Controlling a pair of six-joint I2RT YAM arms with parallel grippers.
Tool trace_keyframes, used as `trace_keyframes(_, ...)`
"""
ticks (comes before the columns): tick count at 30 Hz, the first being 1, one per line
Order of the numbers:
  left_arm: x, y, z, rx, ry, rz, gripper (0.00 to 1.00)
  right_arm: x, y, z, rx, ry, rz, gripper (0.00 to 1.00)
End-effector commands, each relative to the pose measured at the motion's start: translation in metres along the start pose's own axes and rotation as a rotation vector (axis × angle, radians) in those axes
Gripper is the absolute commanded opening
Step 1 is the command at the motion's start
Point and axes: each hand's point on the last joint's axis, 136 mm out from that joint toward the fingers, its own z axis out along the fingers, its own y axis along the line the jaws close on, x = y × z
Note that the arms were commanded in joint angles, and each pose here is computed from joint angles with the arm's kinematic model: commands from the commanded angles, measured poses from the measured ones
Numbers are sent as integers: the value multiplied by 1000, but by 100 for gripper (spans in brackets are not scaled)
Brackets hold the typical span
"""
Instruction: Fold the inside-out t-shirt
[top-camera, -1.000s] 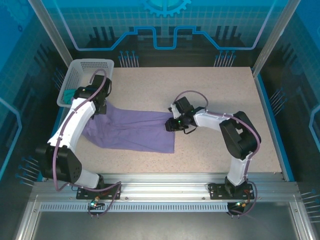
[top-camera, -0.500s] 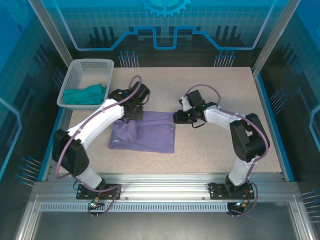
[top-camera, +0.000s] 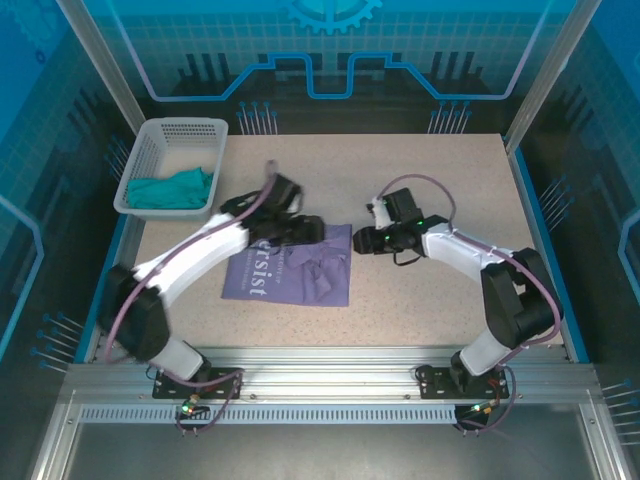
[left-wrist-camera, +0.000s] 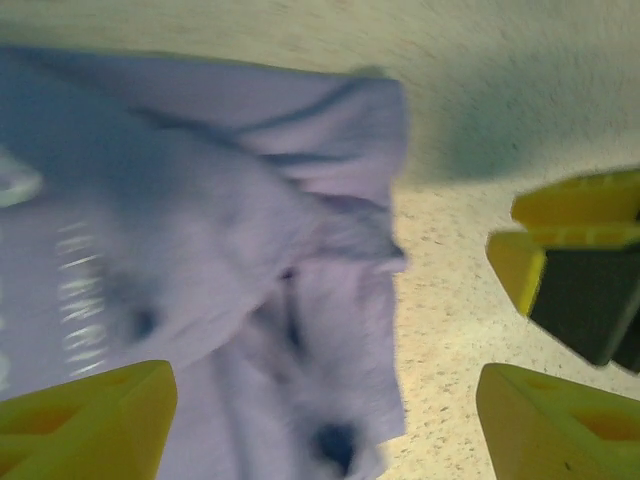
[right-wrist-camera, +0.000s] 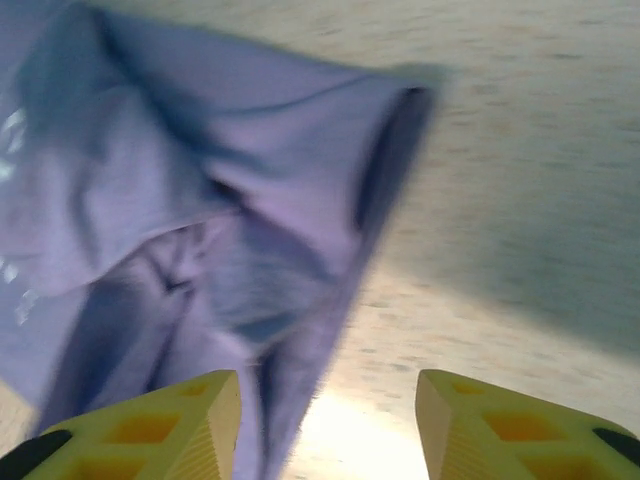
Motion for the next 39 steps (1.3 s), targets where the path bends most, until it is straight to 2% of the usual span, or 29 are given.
trace_keyframes(1, 23, 47, 6, 11, 28, -174, 79, -19, 46, 10, -43, -62, -128, 55)
trace_keyframes(4, 27, 69, 5, 10, 12, -225, 78, -19, 71, 23, -58, -41, -262, 63)
trace_keyframes(8, 21, 82, 12, 12, 13, -262, 78, -9, 90, 40, 6, -7, -473, 69)
trace_keyframes(10, 17, 100, 14, -20, -2, -307, 77, -8, 102, 46, 35, -9, -561, 72)
trace_keyframes(15, 17, 135, 14, -47, -36, -406, 77, -6, 124, 71, 69, -7, -666, 84)
trace_keyframes(21, 26, 147, 33, -35, -7, -455, 77, -10, 117, 108, 268, 0, -771, 88)
trace_keyframes(24, 32, 151, 43, -39, 18, -469, 76, -30, 98, 106, 388, -31, -728, 86)
trace_keyframes(28, 42, 157, 53, -51, 45, -485, 76, -58, 50, 74, 541, -58, -597, 71)
trace_keyframes(34, 54, 168, 60, -93, 67, -478, 76, -74, -23, 31, 640, -29, -366, 53)
trace_keyframes(36, 56, 168, 60, -90, 65, -477, 76, -75, -44, 20, 680, 2, -312, 50)
trace_keyframes(39, 53, 167, 59, -84, 61, -469, 76, -75, -44, 9, 637, -13, -289, 51)
